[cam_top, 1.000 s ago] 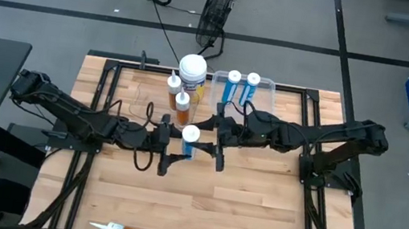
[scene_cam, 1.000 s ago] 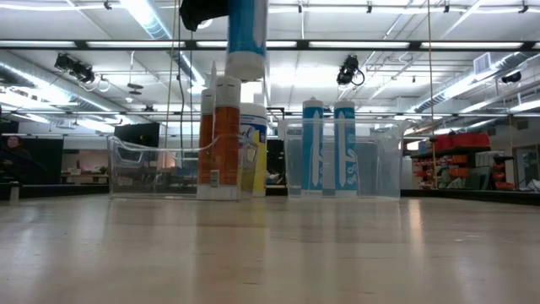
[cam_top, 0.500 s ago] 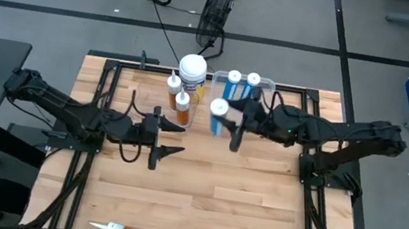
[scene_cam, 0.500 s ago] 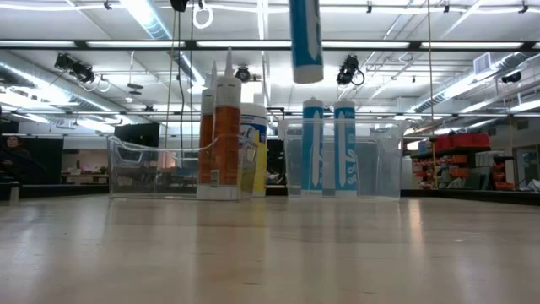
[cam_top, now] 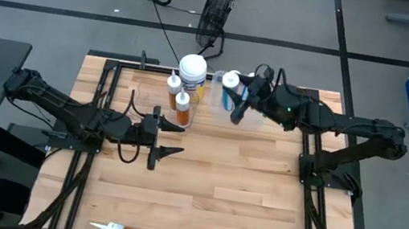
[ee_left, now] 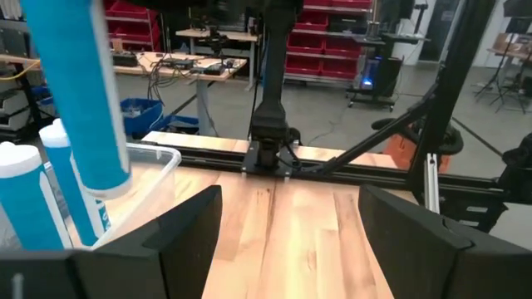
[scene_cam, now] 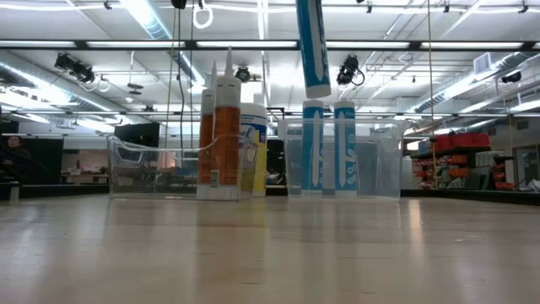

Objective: Pick & place silicon tubes, Sealant and Lysol wipes
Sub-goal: Put the blue sealant into the right transparent bin

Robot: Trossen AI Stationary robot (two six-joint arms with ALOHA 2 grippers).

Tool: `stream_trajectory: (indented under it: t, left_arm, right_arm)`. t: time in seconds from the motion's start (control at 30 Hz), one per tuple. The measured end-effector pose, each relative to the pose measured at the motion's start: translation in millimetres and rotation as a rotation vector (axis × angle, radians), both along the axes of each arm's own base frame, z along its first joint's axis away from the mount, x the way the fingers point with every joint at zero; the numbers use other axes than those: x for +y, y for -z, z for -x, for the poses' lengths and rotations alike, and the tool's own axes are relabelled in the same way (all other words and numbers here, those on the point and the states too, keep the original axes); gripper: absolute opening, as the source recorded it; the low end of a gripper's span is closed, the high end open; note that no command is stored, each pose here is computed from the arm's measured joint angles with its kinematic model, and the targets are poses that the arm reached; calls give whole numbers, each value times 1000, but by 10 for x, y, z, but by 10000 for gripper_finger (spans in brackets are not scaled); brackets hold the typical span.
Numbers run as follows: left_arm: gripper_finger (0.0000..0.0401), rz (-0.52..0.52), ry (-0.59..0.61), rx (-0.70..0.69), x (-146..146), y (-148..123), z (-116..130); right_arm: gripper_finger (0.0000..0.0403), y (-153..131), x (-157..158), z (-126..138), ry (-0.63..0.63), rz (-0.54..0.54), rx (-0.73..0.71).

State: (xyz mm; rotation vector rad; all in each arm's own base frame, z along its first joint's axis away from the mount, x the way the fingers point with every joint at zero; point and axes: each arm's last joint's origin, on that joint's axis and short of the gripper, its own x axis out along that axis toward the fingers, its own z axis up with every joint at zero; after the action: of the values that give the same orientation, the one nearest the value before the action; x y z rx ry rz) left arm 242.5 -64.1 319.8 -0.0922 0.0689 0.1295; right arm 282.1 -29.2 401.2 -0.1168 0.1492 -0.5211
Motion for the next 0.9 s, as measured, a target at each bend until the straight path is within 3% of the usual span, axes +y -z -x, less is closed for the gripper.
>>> stream_trajectory:
  t: [0.17,0.47,0.9]
  left_arm:
    - [289,-15,1,3,0,1,0]
    - [289,-30,2,5,0,2,-1]
    - [289,-31,-1,5,7,2,-4]
  right_arm:
    - [201,106,-238,-13,-11,-8,-60]
    - [201,577,-498,15,34,12,-89]
    - [201,1189,-710,306,137,-37,-143]
